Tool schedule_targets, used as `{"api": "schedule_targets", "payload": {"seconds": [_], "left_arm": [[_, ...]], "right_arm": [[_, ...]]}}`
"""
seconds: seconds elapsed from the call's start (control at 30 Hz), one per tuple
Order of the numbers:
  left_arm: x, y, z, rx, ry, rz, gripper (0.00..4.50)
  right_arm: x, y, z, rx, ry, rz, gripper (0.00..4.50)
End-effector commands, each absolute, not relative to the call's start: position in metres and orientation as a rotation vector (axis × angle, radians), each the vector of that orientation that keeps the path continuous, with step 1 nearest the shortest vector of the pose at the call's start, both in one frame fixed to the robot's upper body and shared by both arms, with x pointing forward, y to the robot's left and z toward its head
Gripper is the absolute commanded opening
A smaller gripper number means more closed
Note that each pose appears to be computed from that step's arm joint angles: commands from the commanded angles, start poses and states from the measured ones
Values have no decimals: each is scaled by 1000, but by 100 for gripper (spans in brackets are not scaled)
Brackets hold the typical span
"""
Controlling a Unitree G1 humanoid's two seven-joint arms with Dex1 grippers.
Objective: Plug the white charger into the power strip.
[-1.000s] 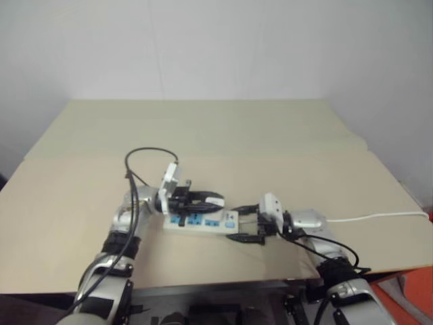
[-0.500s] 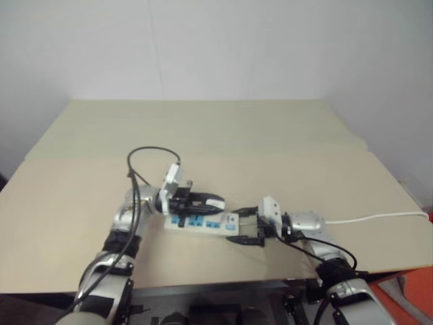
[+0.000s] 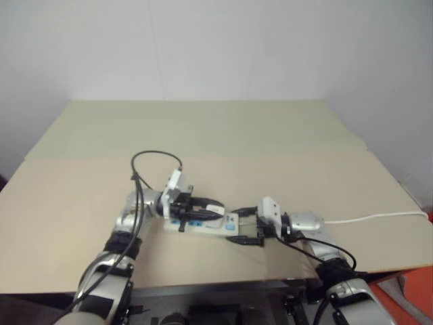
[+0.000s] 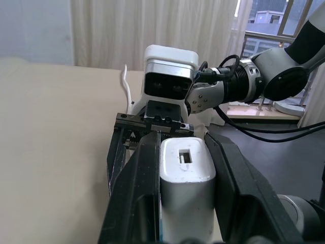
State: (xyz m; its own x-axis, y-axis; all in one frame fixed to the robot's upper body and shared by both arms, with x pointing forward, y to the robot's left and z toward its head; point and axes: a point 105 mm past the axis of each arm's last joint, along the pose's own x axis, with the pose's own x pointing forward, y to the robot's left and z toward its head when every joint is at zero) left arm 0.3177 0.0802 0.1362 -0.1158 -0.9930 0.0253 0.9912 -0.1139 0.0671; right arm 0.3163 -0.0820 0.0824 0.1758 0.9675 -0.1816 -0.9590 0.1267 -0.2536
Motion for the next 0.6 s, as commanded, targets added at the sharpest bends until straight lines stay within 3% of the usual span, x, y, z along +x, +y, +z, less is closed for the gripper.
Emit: {"api": "schedule_targets", "payload": {"seconds": [0.03,0.6], "left_arm": [[320,82,132,60,-67,-1671,102],[314,82,123,34,-54,-1696,102]], "right_arm": [[318,-80,84,-369,-39,1398,342],[317,-79,85,-369,-44,1395,342]]}}
